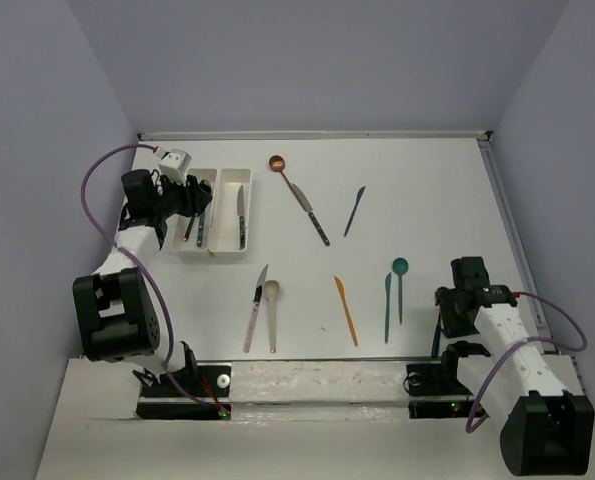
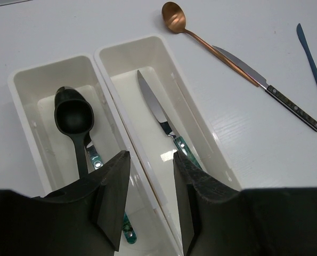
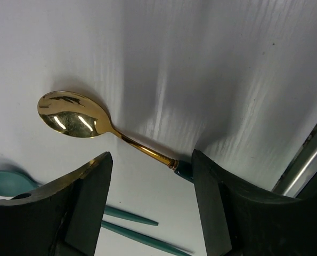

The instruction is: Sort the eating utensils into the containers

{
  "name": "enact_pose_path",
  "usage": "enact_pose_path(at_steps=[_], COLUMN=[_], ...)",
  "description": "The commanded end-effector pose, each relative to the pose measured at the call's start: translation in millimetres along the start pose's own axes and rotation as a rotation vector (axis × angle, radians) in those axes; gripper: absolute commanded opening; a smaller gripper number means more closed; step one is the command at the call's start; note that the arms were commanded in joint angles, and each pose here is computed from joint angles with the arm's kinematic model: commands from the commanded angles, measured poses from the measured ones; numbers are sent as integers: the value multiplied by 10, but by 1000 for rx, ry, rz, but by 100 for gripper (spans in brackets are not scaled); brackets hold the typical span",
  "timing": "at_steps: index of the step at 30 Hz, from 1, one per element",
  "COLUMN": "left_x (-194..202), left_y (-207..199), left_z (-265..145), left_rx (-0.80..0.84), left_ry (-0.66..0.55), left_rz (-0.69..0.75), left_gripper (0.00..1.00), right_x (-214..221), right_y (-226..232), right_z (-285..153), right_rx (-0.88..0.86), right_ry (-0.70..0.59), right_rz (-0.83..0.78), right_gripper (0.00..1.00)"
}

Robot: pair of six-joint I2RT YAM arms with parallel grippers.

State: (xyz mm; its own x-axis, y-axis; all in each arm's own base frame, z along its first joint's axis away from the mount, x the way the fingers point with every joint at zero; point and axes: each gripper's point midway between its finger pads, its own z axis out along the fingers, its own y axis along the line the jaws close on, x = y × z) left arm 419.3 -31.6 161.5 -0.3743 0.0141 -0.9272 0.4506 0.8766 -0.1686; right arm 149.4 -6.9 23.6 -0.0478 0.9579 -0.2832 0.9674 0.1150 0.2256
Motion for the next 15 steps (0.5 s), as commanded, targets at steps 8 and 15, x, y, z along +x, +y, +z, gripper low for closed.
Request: enact_pose_path(at_steps=[8,15], left_x=[-183,-169], left_y=[-57,-51], left_z=[-30,-30], left_rx=[20,19], left_ry=[-54,-49], left_rz=[37,34], left_gripper=[49,49], right_x=[56,89], right_y=[386,563], right_z=[60,147], right_rx=[-141,-189], right_ry=[30,35], right_rz=[-36,-229], right_gripper=[62,62])
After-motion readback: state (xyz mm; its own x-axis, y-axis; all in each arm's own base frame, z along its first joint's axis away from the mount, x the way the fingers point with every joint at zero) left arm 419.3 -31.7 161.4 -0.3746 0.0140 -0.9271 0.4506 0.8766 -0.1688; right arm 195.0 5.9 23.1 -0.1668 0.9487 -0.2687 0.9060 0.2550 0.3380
